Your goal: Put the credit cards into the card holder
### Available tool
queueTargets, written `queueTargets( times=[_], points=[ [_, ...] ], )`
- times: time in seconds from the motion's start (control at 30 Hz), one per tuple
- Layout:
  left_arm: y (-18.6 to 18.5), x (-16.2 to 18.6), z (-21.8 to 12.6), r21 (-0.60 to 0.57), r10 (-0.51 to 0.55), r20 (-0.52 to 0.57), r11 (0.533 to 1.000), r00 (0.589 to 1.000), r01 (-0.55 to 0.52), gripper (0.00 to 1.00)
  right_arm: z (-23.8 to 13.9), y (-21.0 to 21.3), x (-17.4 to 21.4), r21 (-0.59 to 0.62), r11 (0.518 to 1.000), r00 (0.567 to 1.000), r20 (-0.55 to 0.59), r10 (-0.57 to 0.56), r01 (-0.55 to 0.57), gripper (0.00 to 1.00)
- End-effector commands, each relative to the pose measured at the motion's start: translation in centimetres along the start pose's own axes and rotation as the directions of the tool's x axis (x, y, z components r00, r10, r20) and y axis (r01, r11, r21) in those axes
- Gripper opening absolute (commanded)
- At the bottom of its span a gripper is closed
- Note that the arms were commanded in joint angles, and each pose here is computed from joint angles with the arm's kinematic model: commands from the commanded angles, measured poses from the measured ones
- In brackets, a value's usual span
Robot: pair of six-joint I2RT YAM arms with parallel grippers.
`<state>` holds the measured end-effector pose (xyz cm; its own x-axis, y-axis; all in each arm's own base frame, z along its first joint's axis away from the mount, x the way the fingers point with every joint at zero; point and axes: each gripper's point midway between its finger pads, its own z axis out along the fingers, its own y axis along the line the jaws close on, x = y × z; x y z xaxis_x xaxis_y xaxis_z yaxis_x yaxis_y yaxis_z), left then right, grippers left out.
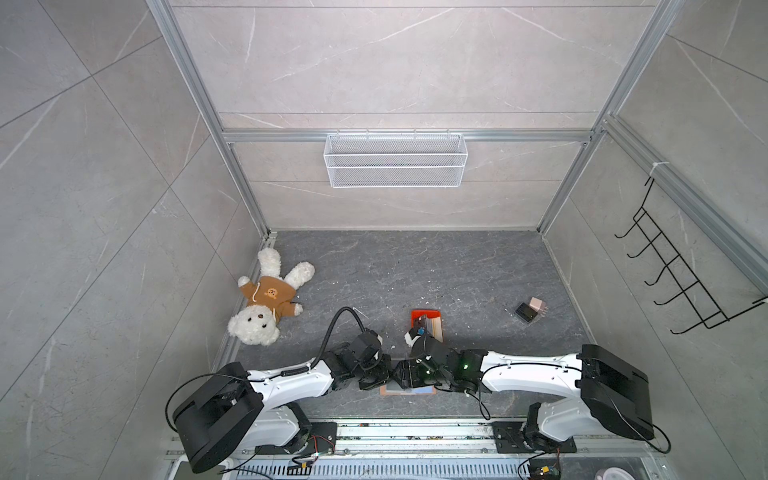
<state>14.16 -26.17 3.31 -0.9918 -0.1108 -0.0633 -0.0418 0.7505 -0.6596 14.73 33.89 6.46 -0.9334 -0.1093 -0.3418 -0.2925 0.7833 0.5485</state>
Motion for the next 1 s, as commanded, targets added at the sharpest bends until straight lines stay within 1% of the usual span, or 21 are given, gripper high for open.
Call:
queueTargets(
  times=[0.0, 0.17, 0.27, 0.47, 0.67, 0.77, 0.83, 0.97],
  points=[
    [-1.1, -0.5, 0.0, 0.032, 0.003, 0.007, 0.999, 1.0, -0.003, 0.0, -0.8, 1.7, -0.7, -0.051, 0.999, 1.0, 0.021, -0.017, 0.018, 0.68],
    [-0.8, -0.4, 0.2, 0.024, -0.002, 0.002, 1.0, 1.0, 0.002, 0.0, -0.9, 1.7, -0.5, -0.051, 0.998, 1.0, 0.02, -0.019, 0.02, 0.68],
    [-0.7, -0.4, 0.1, 0.023, -0.001, 0.003, 1.0, 1.0, 0.001, 0.0, -1.3, 1.0, -0.5, -0.019, 1.0, 0.999, 0.029, -0.014, 0.014, 0.69],
    [0.4, -0.3, -0.7, -0.03, 0.004, 0.011, 1.0, 1.0, -0.004, 0.0, -2.6, -2.3, -0.5, 0.138, 0.99, 0.998, 0.063, 0.019, -0.027, 0.69],
    [1.6, -1.1, -3.2, -0.047, -0.01, 0.063, 0.999, 0.998, 0.013, 0.0, -5.3, -5.1, -0.8, 0.27, 0.963, 0.993, 0.117, -0.002, -0.029, 0.69],
    [1.2, -1.7, -4.4, -0.021, 0.009, 0.099, 1.0, 0.995, -0.007, 0.01, -6.6, -5.9, -1.2, 0.304, 0.952, 0.989, 0.146, -0.017, -0.028, 0.68],
    [0.4, -2.1, -4.9, -0.004, 0.033, 0.118, 0.999, 0.993, -0.032, 0.03, -7.2, -5.8, -1.6, 0.306, 0.952, 0.987, 0.156, -0.036, -0.014, 0.68],
    [-1.6, -3.2, -5.1, 0.029, 0.077, 0.142, 0.996, 0.987, -0.082, 0.05, -7.7, -5.9, -2.7, 0.318, 0.948, 0.985, 0.161, -0.055, 0.001, 0.69]
  ],
)
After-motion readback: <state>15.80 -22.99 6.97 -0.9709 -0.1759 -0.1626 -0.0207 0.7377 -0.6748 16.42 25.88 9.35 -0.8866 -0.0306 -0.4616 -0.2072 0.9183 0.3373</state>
